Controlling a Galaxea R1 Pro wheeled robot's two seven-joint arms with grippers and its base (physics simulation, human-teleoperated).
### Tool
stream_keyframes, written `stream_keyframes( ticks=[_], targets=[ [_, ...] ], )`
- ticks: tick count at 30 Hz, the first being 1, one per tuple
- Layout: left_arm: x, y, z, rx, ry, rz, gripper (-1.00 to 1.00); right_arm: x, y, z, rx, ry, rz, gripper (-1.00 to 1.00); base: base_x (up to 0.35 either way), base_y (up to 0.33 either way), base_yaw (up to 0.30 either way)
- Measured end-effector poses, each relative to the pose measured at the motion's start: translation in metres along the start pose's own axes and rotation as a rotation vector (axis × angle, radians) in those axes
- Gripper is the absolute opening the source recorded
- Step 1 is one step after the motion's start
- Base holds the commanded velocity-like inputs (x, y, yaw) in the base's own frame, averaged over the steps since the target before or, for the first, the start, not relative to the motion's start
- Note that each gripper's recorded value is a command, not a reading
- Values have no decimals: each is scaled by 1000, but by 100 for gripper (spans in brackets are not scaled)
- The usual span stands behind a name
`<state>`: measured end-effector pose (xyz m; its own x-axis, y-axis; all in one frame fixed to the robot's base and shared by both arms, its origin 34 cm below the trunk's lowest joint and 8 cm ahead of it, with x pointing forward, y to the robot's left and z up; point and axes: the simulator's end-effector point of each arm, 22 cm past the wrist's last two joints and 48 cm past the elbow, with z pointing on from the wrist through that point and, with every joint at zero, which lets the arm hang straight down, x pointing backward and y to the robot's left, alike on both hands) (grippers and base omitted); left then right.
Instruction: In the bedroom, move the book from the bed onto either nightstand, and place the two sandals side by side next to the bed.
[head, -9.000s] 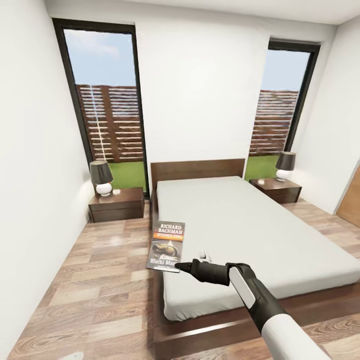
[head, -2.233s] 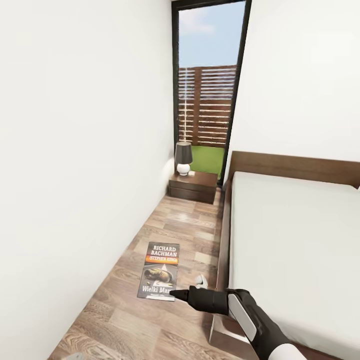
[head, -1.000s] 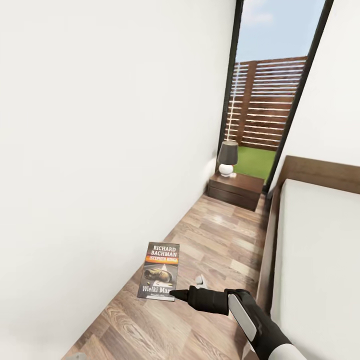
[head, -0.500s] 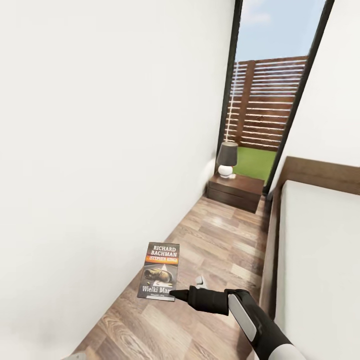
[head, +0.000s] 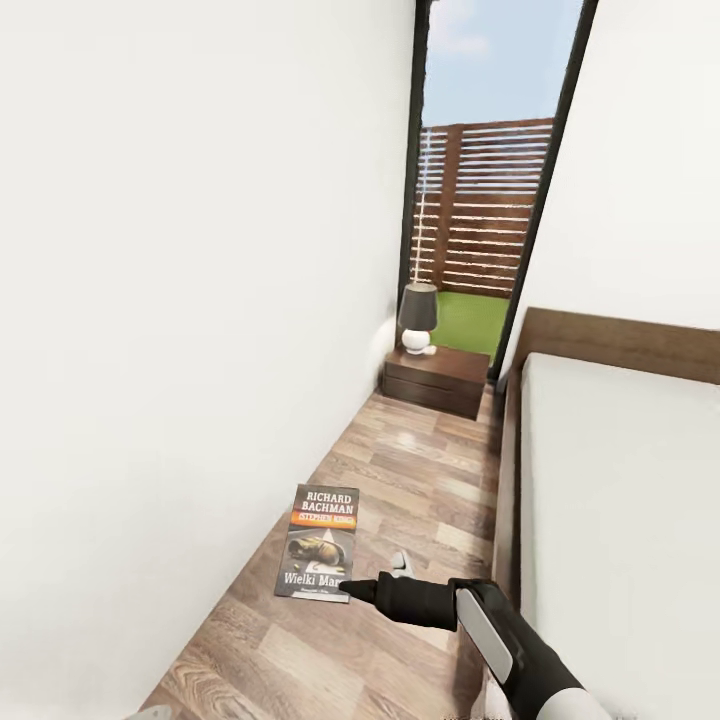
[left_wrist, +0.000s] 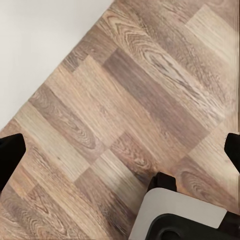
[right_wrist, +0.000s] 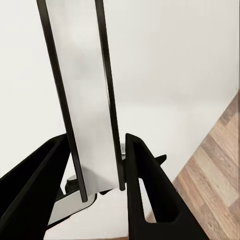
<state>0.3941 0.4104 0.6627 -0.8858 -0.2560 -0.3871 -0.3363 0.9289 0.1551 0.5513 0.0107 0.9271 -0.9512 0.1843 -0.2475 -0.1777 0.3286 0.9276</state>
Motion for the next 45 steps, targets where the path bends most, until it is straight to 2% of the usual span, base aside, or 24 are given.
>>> stream_keyframes(
  ticks=[9,23,26,32,39,45],
  targets=[
    [-1,0,0,1,-1,-1,100,0,2,0,-4,-2,2,-100,87,145,-189],
    [2,-1,0,6,5,2,100,-1,2,0,-4,-1,1,-100,69,75,-27],
    [11,-8,-1,26,23,7,100,-1,2,0,-4,-1,2,-100,11,11,-4],
    [33,-24,-3,73,71,43,100,0,2,0,-5,-1,2,-100,29,4,-2],
    [54,-33,-6,92,140,67,100,0,2,0,-4,0,3,-100,132,35,0],
    [62,-38,-8,101,164,85,100,1,1,0,-3,0,3,-100,238,73,0]
  ],
)
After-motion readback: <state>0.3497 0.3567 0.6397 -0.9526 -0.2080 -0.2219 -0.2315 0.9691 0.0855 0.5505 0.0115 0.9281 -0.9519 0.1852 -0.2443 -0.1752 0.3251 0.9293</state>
